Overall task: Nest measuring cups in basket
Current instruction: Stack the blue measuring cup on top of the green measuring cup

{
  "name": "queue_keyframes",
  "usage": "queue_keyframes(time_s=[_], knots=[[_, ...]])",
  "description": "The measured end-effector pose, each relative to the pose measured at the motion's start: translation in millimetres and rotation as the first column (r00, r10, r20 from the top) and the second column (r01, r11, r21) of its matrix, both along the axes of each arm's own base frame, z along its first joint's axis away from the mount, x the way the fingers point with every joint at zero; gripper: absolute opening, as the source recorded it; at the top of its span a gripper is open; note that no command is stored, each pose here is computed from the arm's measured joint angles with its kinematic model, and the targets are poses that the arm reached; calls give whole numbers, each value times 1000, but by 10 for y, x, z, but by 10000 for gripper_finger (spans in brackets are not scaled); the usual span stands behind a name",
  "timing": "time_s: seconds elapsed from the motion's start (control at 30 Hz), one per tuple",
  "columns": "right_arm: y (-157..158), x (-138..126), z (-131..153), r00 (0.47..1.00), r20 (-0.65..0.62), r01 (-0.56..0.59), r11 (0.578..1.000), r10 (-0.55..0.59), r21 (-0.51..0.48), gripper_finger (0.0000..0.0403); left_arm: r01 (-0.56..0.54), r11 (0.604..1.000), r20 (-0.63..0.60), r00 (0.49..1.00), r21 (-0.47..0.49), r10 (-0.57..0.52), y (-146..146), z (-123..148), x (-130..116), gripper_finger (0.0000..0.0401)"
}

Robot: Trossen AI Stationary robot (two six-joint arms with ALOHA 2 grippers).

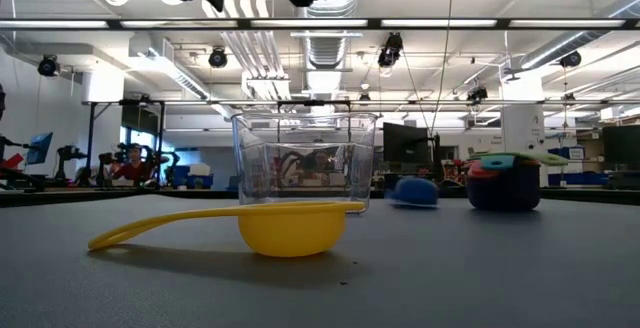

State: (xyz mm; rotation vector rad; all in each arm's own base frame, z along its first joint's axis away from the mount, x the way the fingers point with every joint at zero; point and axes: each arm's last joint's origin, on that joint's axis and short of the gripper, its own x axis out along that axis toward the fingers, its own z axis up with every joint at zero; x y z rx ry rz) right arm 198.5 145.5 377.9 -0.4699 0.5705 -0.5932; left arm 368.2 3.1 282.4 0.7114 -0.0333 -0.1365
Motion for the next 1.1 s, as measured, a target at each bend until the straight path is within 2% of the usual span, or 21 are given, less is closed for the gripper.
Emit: queue_keyframes(time_s=[0.2, 0.33, 0.43, 0.57, 0.67, 0.8, 0.97, 1.1], knots=[[-50, -100, -2, 1000, -5, 15, 981, -14, 192, 183, 14, 1000, -14, 1000, -14, -14, -49, 87, -76, 61], [-122, -51, -72, 994, 5, 100, 948, -107, 303, 183, 26, 1000, -22, 999, -16, -27, -93, 175, -182, 47], [-264, 59, -108, 980, -60, 196, 896, -188, 398, 183, -7, 1000, 7, 1000, -22, 8, -107, 266, -338, 40], [-520, 242, -174, 952, -201, 298, 853, -232, 429, 183, -100, 993, 28, 994, -58, 102, -115, 332, -593, 38], [-747, 393, -193, 945, -267, 296, 848, -191, 440, 182, -158, 983, 69, 984, -90, 165, -101, 404, -819, 38], [-1053, 592, -213, 951, -305, 211, 829, -50, 519, 182, -190, 974, 97, 975, -124, 202, -81, 398, -1105, 38], [-1528, 727, -337, 959, -266, 85, 795, 98, 600, 183, -216, 966, 168, 957, -140, 238, -61, 429, -1404, 38], [-1912, 723, -593, 959, -249, 52, 776, 137, 629, 182, -211, 966, 196, 951, -152, 239, -56, 435, -1559, 38]])
